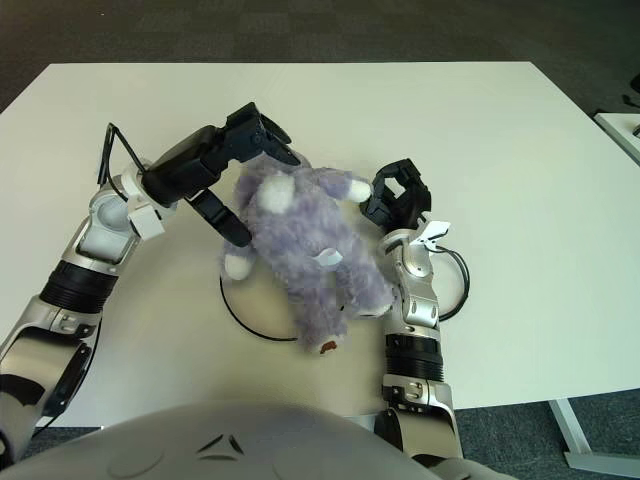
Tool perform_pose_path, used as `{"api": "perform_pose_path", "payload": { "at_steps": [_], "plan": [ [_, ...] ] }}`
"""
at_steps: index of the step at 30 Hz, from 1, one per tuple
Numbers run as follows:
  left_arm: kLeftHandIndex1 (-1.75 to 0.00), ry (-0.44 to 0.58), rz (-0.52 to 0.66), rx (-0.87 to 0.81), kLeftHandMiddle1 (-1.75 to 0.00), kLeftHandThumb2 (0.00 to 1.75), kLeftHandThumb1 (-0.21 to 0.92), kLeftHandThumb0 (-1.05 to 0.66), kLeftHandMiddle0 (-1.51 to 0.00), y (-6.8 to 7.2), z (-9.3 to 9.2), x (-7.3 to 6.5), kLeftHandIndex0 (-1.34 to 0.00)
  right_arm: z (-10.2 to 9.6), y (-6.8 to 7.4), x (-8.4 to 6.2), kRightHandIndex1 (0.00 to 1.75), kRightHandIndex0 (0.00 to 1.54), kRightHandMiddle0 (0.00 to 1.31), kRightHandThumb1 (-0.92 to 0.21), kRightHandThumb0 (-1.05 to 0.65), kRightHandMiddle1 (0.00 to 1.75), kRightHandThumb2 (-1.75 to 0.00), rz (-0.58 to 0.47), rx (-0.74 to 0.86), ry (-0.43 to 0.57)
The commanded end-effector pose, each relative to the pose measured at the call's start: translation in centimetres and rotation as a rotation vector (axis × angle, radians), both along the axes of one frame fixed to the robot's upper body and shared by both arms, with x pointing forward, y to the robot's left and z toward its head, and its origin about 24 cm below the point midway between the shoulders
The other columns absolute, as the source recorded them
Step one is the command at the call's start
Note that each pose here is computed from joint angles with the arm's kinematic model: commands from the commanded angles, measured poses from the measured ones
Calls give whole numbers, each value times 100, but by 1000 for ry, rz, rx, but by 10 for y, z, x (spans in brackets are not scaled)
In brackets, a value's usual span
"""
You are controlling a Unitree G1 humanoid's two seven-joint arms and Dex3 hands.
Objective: Put the doll into the plate.
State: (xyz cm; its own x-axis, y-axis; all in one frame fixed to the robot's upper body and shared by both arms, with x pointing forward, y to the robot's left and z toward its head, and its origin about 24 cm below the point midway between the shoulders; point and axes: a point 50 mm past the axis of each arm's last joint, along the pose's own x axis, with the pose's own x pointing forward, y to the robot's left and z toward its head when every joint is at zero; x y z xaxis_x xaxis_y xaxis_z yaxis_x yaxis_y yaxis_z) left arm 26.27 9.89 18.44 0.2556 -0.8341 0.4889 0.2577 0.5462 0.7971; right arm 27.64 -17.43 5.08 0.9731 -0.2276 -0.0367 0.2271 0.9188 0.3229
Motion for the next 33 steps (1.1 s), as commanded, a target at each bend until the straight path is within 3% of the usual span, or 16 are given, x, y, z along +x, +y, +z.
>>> {"api": "perform_pose_path", "payload": {
  "at_steps": [1,9,18,33],
  "plan": [
    [-99,40,-19,6,-81,70,53,-74,-2,-1,-1,1,0,-30,11,-14,175,92,58,-36,-47,175,-127,2,56,137],
    [-80,93,-34,106,-48,64,58,-76,-6,1,0,0,0,-33,10,-12,175,89,57,-37,-46,175,-125,2,63,146],
    [-62,119,-82,128,-25,57,64,-78,-10,-1,2,0,0,-34,11,-14,175,94,58,-35,-47,175,-127,-4,78,144],
    [-53,91,-74,187,-10,55,71,-80,-6,-3,3,0,0,-33,12,-14,175,98,62,-31,-49,175,-132,8,67,138]
  ]
}}
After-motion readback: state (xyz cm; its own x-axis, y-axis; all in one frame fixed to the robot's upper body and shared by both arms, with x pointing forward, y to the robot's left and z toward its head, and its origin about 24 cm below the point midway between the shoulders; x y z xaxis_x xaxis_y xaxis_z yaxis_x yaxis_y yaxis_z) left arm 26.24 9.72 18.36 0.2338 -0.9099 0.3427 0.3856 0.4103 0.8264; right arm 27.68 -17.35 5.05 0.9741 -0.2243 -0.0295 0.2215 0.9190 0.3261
